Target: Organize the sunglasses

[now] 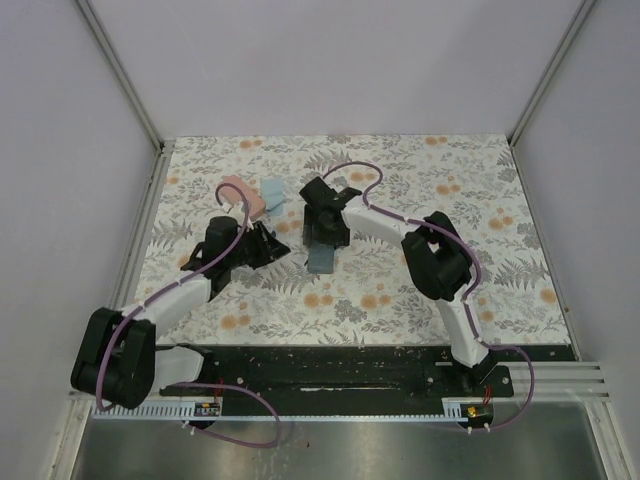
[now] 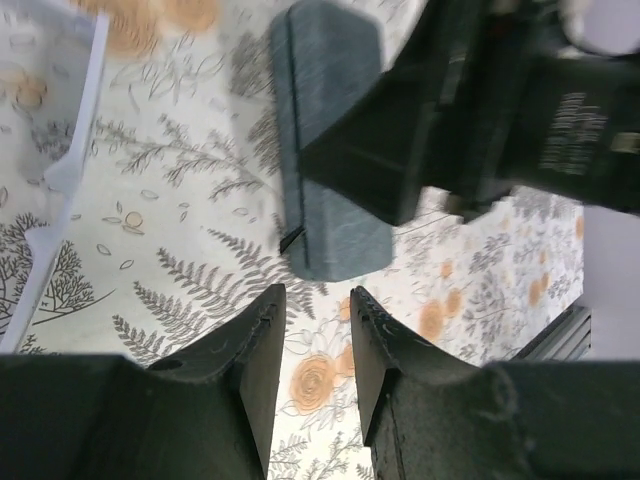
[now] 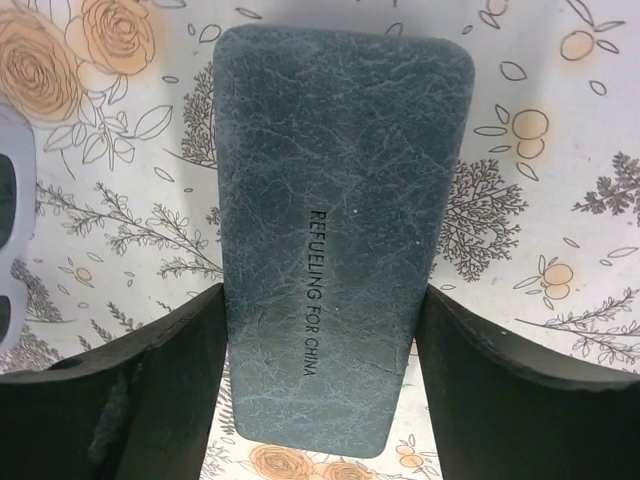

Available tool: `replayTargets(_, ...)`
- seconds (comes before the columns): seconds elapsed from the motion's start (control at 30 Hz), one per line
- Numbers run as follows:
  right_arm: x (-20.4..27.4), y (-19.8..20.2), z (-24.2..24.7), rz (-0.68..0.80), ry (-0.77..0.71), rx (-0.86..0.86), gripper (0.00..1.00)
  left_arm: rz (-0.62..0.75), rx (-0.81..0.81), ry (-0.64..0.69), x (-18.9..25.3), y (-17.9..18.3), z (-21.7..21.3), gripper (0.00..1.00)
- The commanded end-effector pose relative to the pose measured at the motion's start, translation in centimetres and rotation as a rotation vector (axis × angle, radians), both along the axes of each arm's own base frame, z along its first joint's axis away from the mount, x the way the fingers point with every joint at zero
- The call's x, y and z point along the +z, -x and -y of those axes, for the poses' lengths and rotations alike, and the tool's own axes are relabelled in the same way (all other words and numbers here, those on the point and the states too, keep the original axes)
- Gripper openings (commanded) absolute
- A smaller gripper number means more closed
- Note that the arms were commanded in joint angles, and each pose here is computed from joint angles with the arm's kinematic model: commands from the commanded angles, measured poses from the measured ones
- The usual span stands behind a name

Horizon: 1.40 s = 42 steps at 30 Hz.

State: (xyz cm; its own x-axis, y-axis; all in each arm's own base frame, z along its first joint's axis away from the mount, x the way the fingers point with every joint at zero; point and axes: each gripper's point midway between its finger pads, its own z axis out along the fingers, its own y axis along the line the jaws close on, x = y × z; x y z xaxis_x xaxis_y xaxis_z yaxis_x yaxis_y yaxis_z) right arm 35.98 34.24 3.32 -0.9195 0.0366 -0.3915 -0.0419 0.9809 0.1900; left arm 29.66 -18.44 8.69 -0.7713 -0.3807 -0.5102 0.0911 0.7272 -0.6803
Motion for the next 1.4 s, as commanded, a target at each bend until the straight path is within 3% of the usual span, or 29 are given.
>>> replayTargets(0.0, -0.2, -1.7, 1.8, 0.040, 0.059, -0.144, 0.69, 0.123, 0.046, -0.030, 4.0, -0.2, -1.2, 0.36)
replayTargets(0.13, 0.4, -3.8, 4.7, 0.037, 0.022, -0.319, 0.57, 0.145, 0.082, -0.048, 4.6, 0.1, -2.1, 0.36)
replayTargets(0.3, 0.7, -7.8, 12.2, 0.014, -0.086, -0.665, 0.56, 0.146, 0.150, -0.037, 4.4, 0.8, -3.1, 0.37)
replayTargets(0.37, 0.8, -9.1, 15.5, 0.016, -0.121, -0.818, 0.49, 0.157, 0.172, -0.020, 4.6, 1.2, -3.4, 0.39)
replayTargets(0.57, 2.1, -14.3, 21.6, 0.106, -0.217, -1.107, 0.53, 0.179, 0.175, -0.012, 5.5, 2.0, -3.8, 0.41)
replayTargets(0.6, 2.4, -14.9, 22.0, 0.111, -0.241, -1.146, 0.60, 0.189, 0.179, -0.015, 5.8, 2.0, -3.9, 0.42)
replayTargets(0.67, 3.4, -16.1, 21.8, 0.125, -0.272, -1.145, 0.99, 0.173, 0.196, -0.047, 5.4, 2.3, -4.5, 0.49)
replayTargets(0.83, 7.5, -16.4, 21.1, 0.157, -0.316, -1.071, 1.00, 0.170, 0.258, -0.120, 5.5, 2.2, -6.5, 0.71)
replayTargets(0.97, 11.0, -14.4, 22.2, 0.234, -0.310, -1.025, 0.99, 0.173, 0.310, -0.142, 6.2, 1.3, -7.9, 0.80)
replayTargets(1.1, 13.0, -11.8, 23.4, 0.325, -0.295, -0.933, 0.99, 0.133, 0.398, -0.163, 6.8, -0.4, -9.6, 0.99)
replayTargets(1.3, 15.0, -7.9, 20.7, 0.444, -0.377, -0.500, 0.99, 0.052, 0.548, -0.113, 6.4, -4.0, -12.1, 0.99)
replayTargets(1.37, 14.5, -6.4, 20.6, 0.454, -0.379, -0.440, 1.00, 0.043, 0.573, -0.113, 6.4, -5.9, -12.7, 0.99)
